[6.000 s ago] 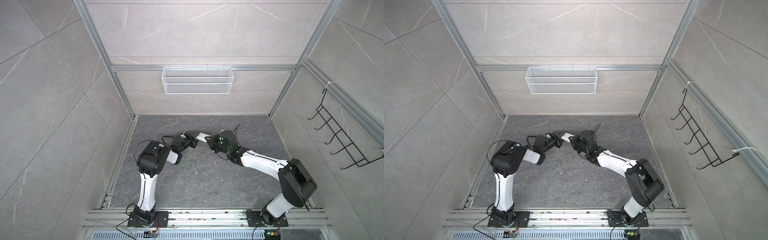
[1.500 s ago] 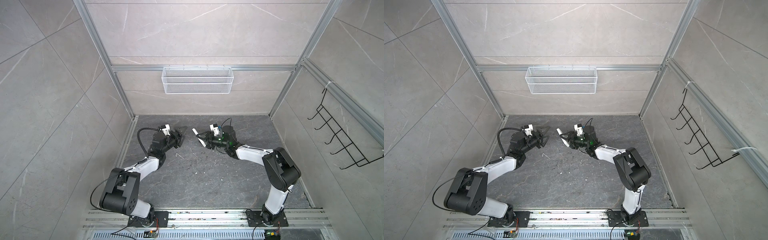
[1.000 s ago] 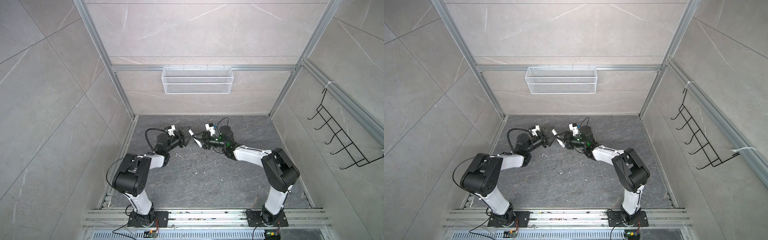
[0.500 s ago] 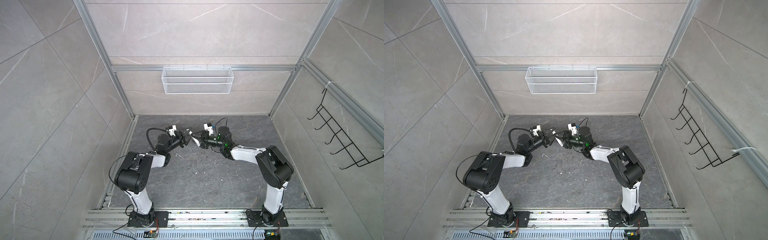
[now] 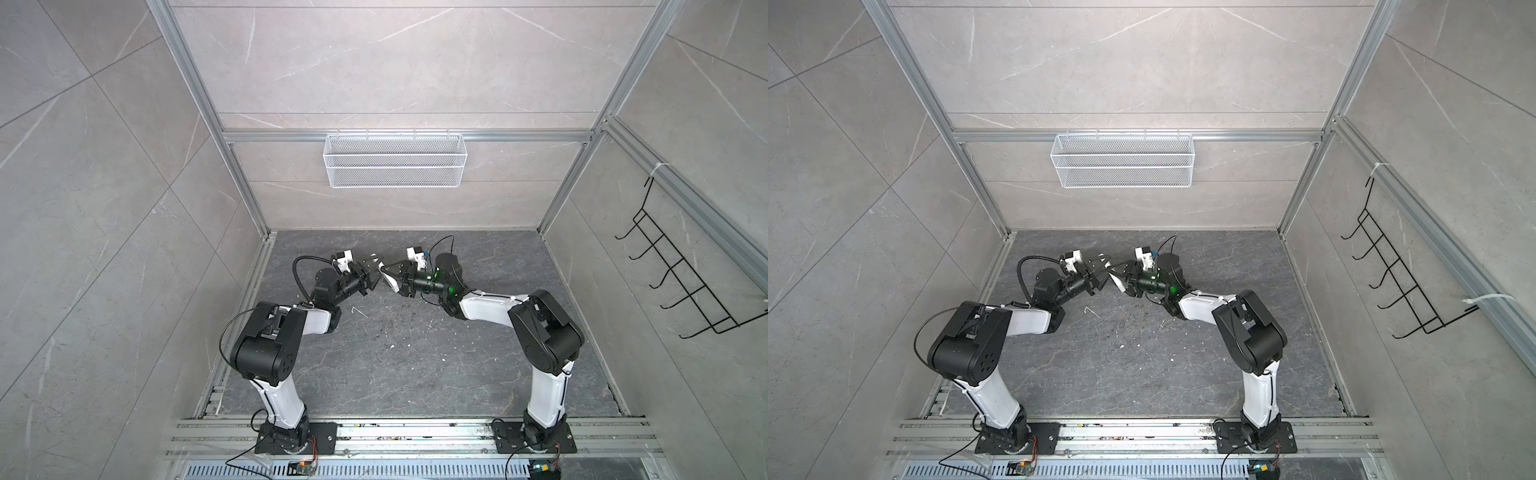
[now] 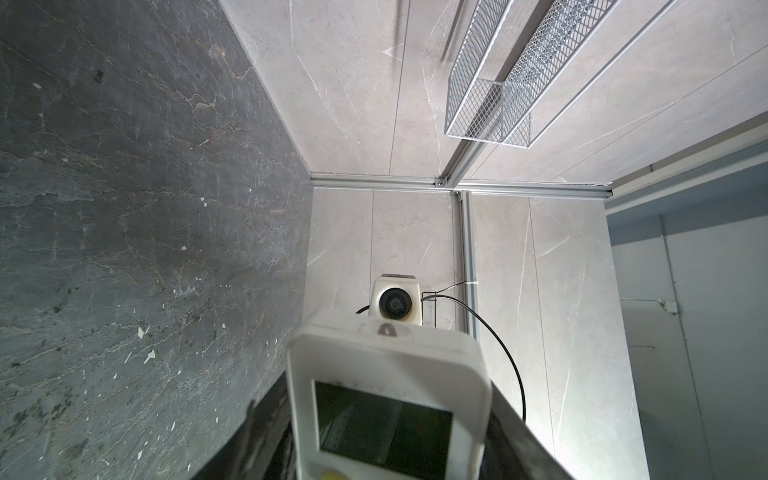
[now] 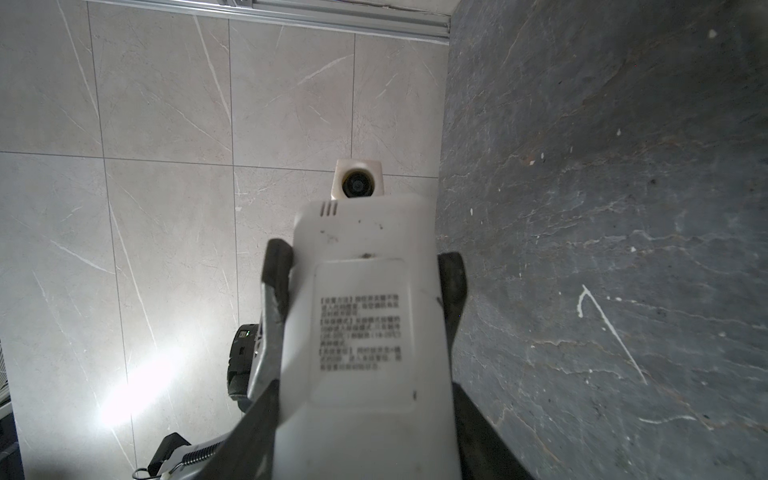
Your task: Load the batteries into the remote control
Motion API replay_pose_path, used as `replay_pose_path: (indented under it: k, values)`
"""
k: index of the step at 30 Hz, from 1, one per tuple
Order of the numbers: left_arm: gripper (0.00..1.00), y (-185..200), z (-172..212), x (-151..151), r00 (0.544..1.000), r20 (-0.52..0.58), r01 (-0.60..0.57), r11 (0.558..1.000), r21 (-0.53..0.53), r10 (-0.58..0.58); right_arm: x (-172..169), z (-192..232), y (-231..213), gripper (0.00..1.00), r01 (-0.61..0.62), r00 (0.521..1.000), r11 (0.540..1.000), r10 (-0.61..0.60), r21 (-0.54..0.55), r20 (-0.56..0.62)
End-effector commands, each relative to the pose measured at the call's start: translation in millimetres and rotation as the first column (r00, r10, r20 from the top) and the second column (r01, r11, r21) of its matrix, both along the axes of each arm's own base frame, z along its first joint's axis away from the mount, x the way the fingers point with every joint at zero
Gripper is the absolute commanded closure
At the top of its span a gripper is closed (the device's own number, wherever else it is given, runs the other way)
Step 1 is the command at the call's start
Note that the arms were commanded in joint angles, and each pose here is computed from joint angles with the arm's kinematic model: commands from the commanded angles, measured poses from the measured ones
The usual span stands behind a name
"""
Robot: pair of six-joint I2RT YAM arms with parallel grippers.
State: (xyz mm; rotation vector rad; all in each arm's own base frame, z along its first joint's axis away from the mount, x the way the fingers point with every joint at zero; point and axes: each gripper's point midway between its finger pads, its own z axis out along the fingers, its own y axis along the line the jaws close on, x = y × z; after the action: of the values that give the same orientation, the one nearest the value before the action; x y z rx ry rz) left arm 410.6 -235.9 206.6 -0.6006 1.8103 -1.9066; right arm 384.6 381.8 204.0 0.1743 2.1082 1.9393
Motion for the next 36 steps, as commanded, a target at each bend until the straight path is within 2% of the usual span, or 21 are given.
replay_pose_path:
  k: [1,6,12,16,18,21,23,25,26,28,34,36]
  values:
    - [0.50,-0.3,17.1,-0.5,0.998,0.061,0.006,1.000,-0.015,-0.005,-1.2,8.1,4.7,0.54,-0.013,0.999,1.000,0.013,-0.008,0.050]
    - [0.58,0.7,12.5,0.3,0.999,0.046,-0.003,1.000,0.017,0.002,-6.1,-3.2,-2.7,0.36,0.001,0.999,0.996,0.004,-0.089,0.052]
    - [0.59,0.1,5.9,-1.1,0.999,0.037,0.003,0.998,0.060,-0.005,-14.1,-16.0,-21.2,0.28,0.034,0.996,0.969,-0.013,-0.245,0.087]
    - [0.60,0.2,-0.4,-2.3,1.000,0.026,0.015,0.996,0.084,-0.017,-17.1,-29.8,-43.1,0.25,0.102,0.989,0.916,-0.053,-0.388,0.136]
    - [0.60,2.1,-7.2,-2.2,0.999,0.021,0.026,0.992,0.125,-0.029,-20.3,-37.9,-60.3,0.25,0.148,0.983,0.869,-0.078,-0.472,0.165]
    - [0.61,8.9,-36.2,-1.3,0.998,-0.030,0.060,0.957,0.284,-0.054,-29.1,-44.1,-85.3,0.25,0.213,0.971,0.804,-0.108,-0.555,0.215]
    - [0.61,16.1,-60.1,-4.1,0.995,-0.084,0.090,0.891,0.445,-0.058,-36.7,-50.7,-96.7,0.26,0.226,0.968,0.780,-0.114,-0.583,0.223]
    - [0.61,28.2,-78.0,-7.4,0.991,-0.124,0.114,0.777,0.619,-0.047,-44.6,-57.5,-104.7,0.26,0.224,0.969,0.764,-0.108,-0.605,0.222]
    - [0.61,36.7,-85.8,-9.1,0.990,-0.139,0.123,0.702,0.701,-0.035,-49.0,-61.9,-109.2,0.26,0.223,0.970,0.753,-0.106,-0.619,0.220]
    - [0.61,50.3,-92.6,-8.1,0.989,-0.149,0.128,0.590,0.797,-0.013,-54.1,-68.6,-116.1,0.26,0.226,0.970,0.742,-0.109,-0.631,0.219]
    - [0.61,81.2,-114.3,-4.0,0.977,-0.212,0.199,0.310,0.930,0.009,-61.3,-83.2,-123.1,0.27,0.221,0.972,0.751,-0.119,-0.623,0.202]
    - [0.61,92.9,-117.9,-4.0,0.974,-0.225,0.215,0.199,0.956,0.029,-62.9,-85.8,-125.9,0.27,0.224,0.972,0.745,-0.120,-0.628,0.204]
